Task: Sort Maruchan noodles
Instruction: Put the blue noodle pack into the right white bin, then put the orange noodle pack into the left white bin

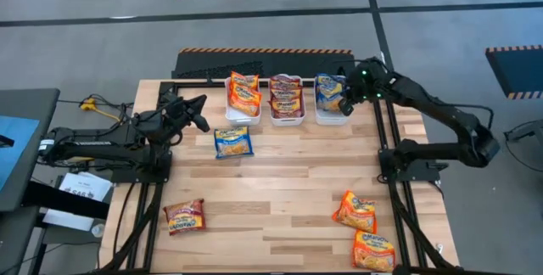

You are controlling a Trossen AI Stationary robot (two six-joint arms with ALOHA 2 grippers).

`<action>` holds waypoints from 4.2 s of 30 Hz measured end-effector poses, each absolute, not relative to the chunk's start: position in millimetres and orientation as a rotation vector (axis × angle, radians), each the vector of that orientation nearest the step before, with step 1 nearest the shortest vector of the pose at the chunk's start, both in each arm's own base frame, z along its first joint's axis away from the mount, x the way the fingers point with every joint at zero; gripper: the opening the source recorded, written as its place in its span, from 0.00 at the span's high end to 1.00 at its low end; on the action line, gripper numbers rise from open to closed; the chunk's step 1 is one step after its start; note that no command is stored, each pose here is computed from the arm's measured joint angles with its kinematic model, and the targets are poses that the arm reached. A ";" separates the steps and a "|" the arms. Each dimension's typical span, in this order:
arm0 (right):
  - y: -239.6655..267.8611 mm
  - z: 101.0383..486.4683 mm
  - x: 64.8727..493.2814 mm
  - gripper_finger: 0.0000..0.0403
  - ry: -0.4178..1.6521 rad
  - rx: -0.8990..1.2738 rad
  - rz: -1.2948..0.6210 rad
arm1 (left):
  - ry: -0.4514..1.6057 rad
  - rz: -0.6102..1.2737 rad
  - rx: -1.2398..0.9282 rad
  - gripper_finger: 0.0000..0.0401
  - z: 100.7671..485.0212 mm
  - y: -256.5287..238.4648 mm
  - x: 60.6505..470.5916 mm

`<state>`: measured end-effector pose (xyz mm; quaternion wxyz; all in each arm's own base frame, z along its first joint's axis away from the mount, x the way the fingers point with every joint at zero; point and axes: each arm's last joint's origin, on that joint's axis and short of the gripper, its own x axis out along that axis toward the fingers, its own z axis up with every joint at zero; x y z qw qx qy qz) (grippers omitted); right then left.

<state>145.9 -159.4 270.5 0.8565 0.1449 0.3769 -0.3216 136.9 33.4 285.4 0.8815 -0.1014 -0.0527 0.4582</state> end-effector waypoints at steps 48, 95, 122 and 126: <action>-176.0 244.2 153.6 0.53 0.893 0.563 -0.853 | -0.087 0.933 -0.216 1.00 283.0 38.6 136.8; -27.1 253.8 185.0 0.54 1.060 0.981 -0.344 | -0.174 0.377 -0.271 1.00 350.1 23.6 125.4; 124.5 231.1 143.3 0.46 1.509 1.062 -0.567 | 0.145 -0.055 -0.362 1.00 325.3 -5.1 135.7; 135.8 221.3 138.0 0.43 1.550 0.995 -0.643 | 0.173 -0.079 -0.360 1.00 323.1 -9.0 135.3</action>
